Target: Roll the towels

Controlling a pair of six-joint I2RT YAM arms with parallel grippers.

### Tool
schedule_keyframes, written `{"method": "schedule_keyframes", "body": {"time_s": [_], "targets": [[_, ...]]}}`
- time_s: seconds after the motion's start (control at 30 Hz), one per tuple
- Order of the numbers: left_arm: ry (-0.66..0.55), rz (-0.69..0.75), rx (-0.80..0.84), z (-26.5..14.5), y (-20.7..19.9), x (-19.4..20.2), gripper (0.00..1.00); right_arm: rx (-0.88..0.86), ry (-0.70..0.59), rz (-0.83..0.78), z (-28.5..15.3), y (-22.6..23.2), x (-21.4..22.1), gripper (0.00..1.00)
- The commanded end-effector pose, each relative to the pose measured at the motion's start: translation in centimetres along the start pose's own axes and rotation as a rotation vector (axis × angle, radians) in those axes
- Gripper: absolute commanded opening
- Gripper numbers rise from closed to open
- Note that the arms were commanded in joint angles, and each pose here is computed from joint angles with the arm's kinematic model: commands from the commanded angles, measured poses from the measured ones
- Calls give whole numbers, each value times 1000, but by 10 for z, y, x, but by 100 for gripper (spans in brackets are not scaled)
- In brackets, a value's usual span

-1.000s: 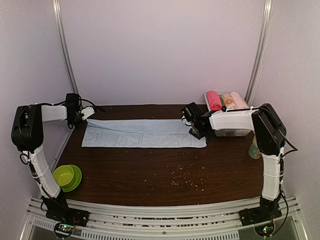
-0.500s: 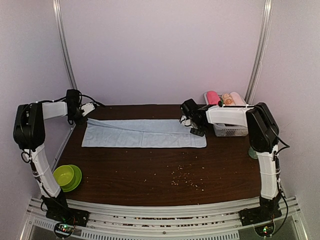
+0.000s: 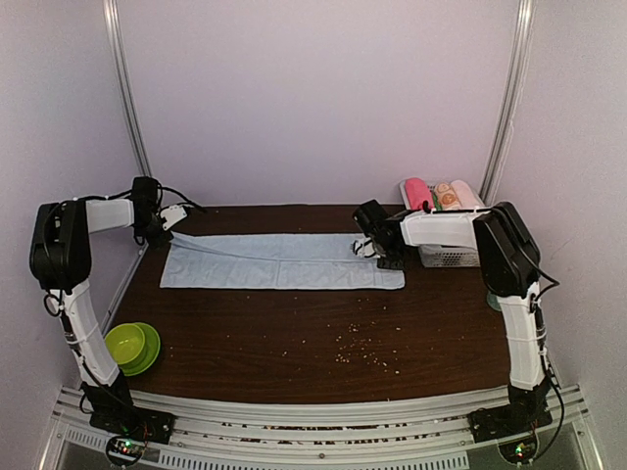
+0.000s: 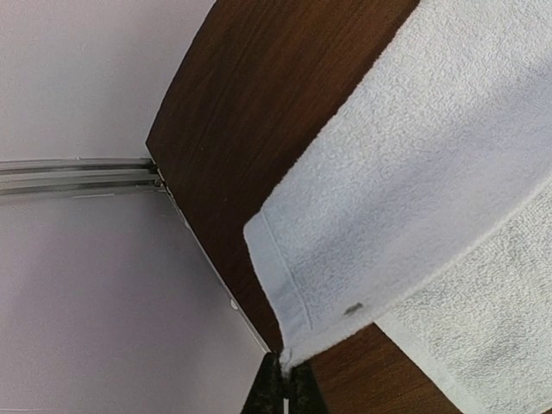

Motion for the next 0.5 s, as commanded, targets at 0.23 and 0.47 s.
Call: {"method": "schedule_keyframes", "body": {"time_s": [0.23, 0.47], "targets": [[-8, -27, -7, 1, 9, -1, 0, 33, 54, -94, 27, 13, 3, 37], [-6, -29, -1, 2, 7, 0, 0, 50, 74, -105, 34, 14, 3, 39]]}}
Point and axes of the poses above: each gripper's point midway between its finger pads, its own z axis out along the fingers, its own y axis along the line the jaws close on, x = y × z, the point moved 7 cm from there along -z, back along the fingers, and after that the axes turned 12 degrees about z, right-handed, at the moved point
